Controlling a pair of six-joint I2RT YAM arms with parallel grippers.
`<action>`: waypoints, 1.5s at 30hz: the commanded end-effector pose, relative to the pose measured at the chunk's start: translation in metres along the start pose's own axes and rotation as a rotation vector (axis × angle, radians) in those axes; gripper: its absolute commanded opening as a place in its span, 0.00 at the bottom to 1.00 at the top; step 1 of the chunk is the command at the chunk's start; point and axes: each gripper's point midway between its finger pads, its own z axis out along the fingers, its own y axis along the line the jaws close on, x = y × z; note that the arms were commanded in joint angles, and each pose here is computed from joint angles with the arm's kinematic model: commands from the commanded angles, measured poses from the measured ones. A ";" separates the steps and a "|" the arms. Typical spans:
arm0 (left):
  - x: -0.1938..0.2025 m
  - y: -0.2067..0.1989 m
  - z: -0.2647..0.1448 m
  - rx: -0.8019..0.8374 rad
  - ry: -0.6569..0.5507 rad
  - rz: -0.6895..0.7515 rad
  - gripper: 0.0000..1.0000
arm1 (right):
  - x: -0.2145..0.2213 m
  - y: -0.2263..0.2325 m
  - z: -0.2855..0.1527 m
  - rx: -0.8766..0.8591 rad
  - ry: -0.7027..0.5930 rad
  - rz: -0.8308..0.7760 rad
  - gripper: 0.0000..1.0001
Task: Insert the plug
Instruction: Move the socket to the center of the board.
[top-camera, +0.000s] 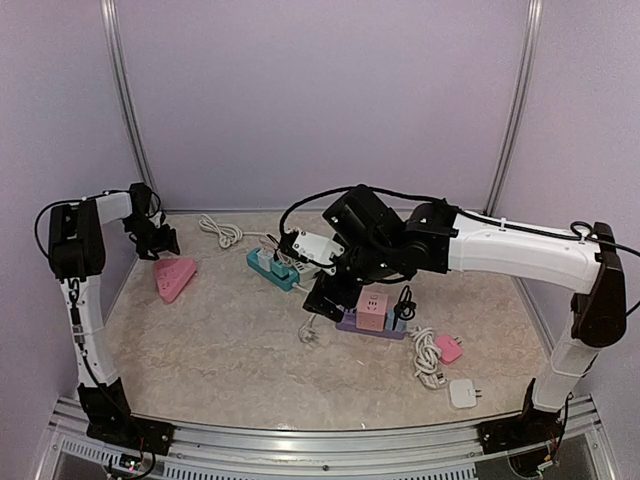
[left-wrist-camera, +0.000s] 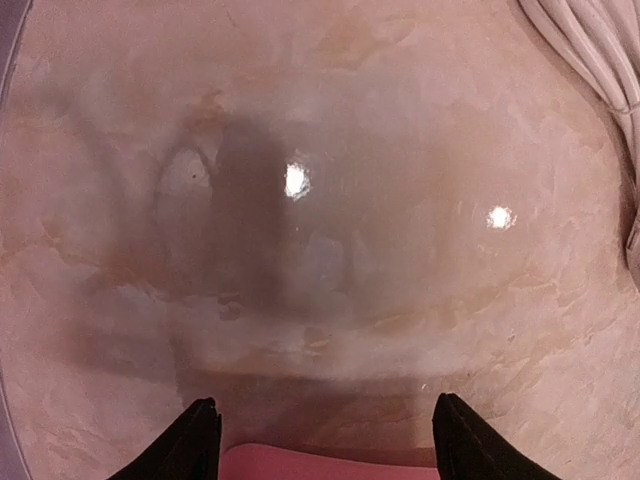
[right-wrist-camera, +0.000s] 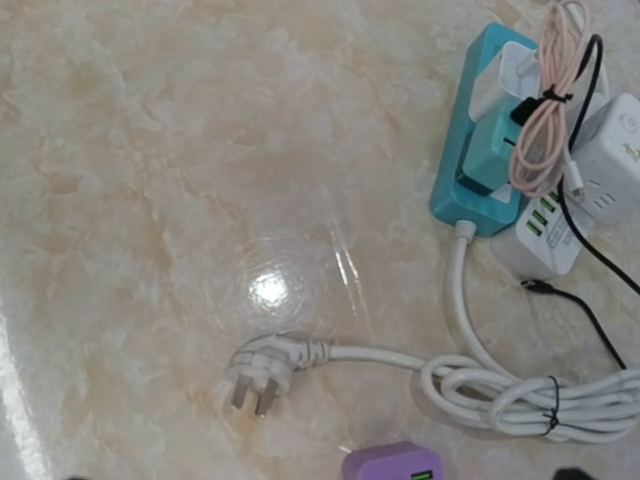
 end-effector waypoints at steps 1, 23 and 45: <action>0.034 -0.005 0.015 0.039 0.079 -0.061 0.64 | -0.003 0.007 0.001 0.002 0.010 -0.004 1.00; 0.268 -0.201 -0.055 0.267 0.229 0.512 0.57 | -0.004 0.060 0.021 -0.066 -0.008 0.026 1.00; 0.272 -0.154 -0.132 0.162 0.232 1.032 0.63 | 0.117 -0.114 -0.105 0.544 -0.018 0.920 1.00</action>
